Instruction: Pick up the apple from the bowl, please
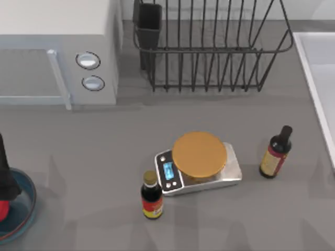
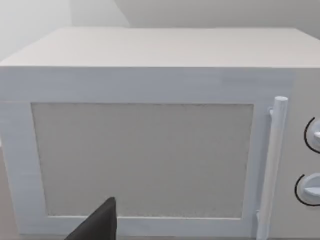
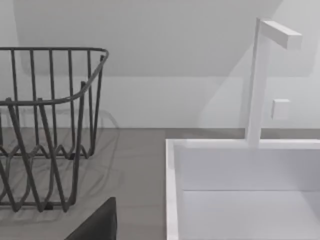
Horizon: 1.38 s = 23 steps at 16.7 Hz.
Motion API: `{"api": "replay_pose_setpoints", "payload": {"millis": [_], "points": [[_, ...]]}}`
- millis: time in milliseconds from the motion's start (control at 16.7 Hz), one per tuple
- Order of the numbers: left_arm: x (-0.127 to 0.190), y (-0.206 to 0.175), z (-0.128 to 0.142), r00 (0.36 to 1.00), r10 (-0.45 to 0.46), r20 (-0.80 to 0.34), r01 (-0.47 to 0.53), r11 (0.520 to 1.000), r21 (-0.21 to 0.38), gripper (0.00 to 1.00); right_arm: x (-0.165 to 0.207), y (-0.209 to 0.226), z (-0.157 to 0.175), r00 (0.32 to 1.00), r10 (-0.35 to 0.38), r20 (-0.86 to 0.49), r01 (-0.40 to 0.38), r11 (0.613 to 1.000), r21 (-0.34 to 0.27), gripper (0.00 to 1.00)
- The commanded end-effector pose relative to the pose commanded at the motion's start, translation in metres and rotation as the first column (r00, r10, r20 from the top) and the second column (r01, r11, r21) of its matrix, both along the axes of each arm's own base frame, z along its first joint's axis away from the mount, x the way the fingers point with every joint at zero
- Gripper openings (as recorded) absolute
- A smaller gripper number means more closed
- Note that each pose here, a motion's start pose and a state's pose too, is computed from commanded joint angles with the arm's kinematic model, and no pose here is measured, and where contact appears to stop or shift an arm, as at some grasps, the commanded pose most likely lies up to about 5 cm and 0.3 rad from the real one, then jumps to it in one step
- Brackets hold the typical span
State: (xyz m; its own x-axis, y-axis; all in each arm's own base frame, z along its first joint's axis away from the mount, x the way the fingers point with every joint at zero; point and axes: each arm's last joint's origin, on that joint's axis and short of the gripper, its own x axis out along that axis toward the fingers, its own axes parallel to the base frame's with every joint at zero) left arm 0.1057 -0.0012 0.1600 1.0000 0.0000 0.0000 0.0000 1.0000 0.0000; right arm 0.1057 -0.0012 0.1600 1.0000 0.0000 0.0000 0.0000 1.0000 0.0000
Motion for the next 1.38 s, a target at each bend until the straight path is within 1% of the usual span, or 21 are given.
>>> {"api": "replay_pose_setpoints", "payload": {"millis": [480, 660, 780, 840, 960, 1080, 1140, 1260, 1380], "points": [[0.000, 0.000, 0.002, 1.000, 0.001, -0.013, -0.001, 1.000, 0.001, 1.00, 0.000, 0.000, 0.000, 1.000, 0.000, 0.000, 0.000, 1.000, 0.000, 1.00], [0.002, 0.001, 0.013, 0.993, 0.007, -0.115, -0.006, 1.000, 0.009, 1.00, 0.000, 0.000, 0.000, 1.000, 0.000, 0.000, 0.000, 1.000, 0.000, 1.00], [0.006, 0.002, 0.024, 0.972, 0.014, -0.235, -0.010, 1.000, 0.017, 1.00, 0.000, 0.000, 0.000, 1.000, 0.000, 0.000, 0.000, 1.000, 0.000, 1.00], [0.010, 0.002, 0.029, 0.951, 0.018, -0.308, -0.011, 1.000, 0.022, 1.00, 0.000, 0.000, 0.000, 1.000, 0.000, 0.000, 0.000, 1.000, 0.000, 1.00], [0.022, 0.004, 0.040, 0.884, 0.024, -0.466, -0.011, 0.999, 0.030, 1.00, 0.000, 0.000, 0.000, 1.000, 0.000, 0.000, 0.000, 1.000, 0.000, 1.00], [0.038, 0.006, 0.049, 0.780, 0.029, -0.625, -0.008, 0.999, 0.036, 1.00, 0.000, 0.000, 0.000, 1.000, 0.000, 0.000, 0.000, 1.000, 0.000, 1.00], [0.047, 0.007, 0.052, 0.715, 0.030, -0.698, -0.005, 0.999, 0.037, 1.00, 0.000, 0.000, 0.000, 1.000, 0.000, 0.000, 0.000, 1.000, 0.000, 1.00], [0.069, 0.010, 0.056, 0.565, 0.029, -0.825, 0.001, 0.999, 0.036, 1.00, 0.000, 0.000, 0.000, 1.000, 0.000, 0.000, 0.000, 1.000, 0.000, 1.00], [0.091, 0.014, 0.054, 0.403, 0.024, -0.915, 0.008, 1.000, 0.030, 1.00, 0.000, 0.000, 0.000, 1.000, 0.000, 0.000, 0.000, 1.000, 0.000, 1.00]]}}
